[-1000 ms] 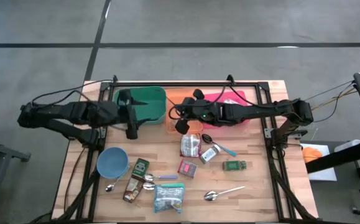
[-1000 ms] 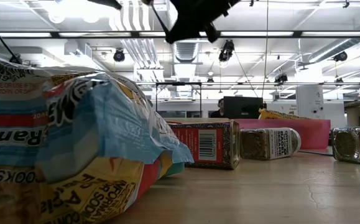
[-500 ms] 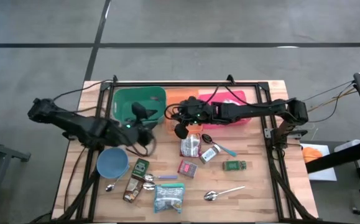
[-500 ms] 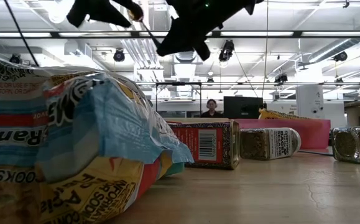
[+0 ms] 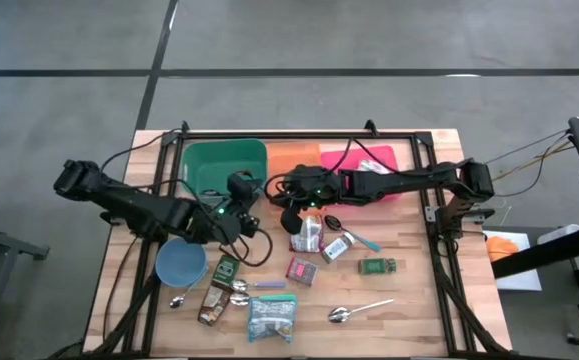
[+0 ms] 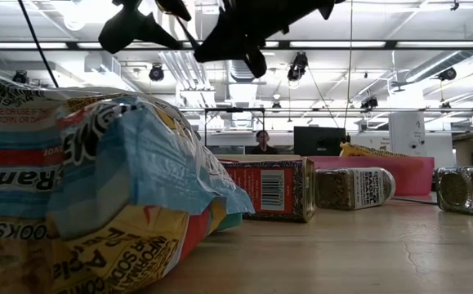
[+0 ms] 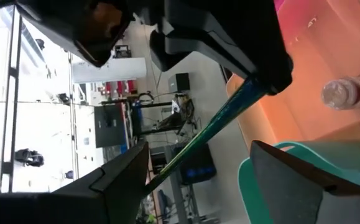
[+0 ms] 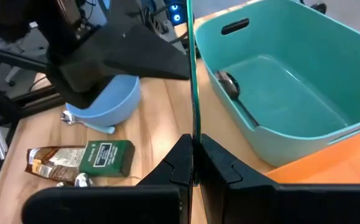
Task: Pick & Place Food Item
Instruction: Put the blue spoon into the green bin
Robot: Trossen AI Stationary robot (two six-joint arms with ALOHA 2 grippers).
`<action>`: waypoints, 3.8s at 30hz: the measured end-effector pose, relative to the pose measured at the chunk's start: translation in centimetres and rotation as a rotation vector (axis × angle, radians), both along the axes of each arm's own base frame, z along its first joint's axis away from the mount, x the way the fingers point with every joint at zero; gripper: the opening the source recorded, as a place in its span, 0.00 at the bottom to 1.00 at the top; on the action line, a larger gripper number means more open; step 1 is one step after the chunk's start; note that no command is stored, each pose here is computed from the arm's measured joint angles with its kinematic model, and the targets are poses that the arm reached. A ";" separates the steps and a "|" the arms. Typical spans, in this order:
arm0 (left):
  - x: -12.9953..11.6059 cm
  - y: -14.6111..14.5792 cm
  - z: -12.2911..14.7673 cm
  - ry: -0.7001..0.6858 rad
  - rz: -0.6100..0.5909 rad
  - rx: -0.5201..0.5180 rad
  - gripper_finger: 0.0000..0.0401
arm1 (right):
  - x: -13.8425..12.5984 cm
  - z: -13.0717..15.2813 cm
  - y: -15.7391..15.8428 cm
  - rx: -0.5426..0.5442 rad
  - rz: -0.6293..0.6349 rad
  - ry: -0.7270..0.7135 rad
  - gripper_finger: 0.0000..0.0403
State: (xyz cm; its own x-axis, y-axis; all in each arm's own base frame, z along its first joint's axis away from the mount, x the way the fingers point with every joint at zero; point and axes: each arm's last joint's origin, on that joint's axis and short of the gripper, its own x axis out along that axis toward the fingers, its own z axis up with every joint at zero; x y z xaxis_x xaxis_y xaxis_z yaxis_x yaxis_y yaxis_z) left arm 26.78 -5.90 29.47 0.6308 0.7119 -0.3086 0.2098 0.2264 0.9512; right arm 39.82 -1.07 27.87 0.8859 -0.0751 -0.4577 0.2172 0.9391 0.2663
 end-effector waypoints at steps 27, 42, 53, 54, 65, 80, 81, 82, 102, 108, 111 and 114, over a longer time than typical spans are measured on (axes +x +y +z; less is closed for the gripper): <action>-0.6 0.3 -0.7 0.184 -0.005 0.139 0.01 | 0.0 0.1 0.9 -0.015 0.072 -0.011 0.02; -0.7 0.5 -0.3 0.005 0.077 -0.003 0.00 | 0.3 0.6 1.2 -0.119 0.171 -0.059 0.40; -3.6 2.5 1.2 -0.198 0.203 -0.250 0.00 | 0.2 1.0 1.1 -0.139 0.151 -0.063 0.60; -3.9 2.7 1.3 -0.205 0.211 -0.279 0.00 | 0.2 0.9 1.0 -0.138 0.150 -0.060 0.60; -5.6 8.4 0.4 -0.229 0.502 -0.563 0.00 | -0.3 -0.2 1.4 -0.115 0.152 0.020 0.60; -7.3 14.0 -4.0 -0.151 0.676 -0.799 0.00 | -0.5 -0.8 1.9 -0.181 0.205 0.072 0.60; -7.3 14.0 -4.3 -0.149 0.670 -0.803 0.00 | -0.5 -0.8 1.9 -0.185 0.207 0.072 0.60; -7.3 14.0 -4.6 -0.146 0.667 -0.802 0.00 | -0.5 -0.8 1.9 -0.188 0.209 0.072 0.60; -7.3 14.0 -8.0 -0.182 0.607 -0.936 0.00 | -0.6 -0.9 1.9 -0.231 0.234 0.073 0.60; -7.2 13.9 -8.4 -0.196 0.590 -1.002 0.00 | -0.5 -0.9 1.9 -0.229 0.233 0.071 0.60; -7.0 14.1 -8.5 -0.198 0.586 -1.019 0.00 | -0.5 -0.9 1.9 -0.226 0.232 0.071 0.60; -6.7 14.4 -9.0 -0.183 0.597 -1.037 0.00 | -0.6 -0.9 1.9 -0.226 0.233 0.073 0.60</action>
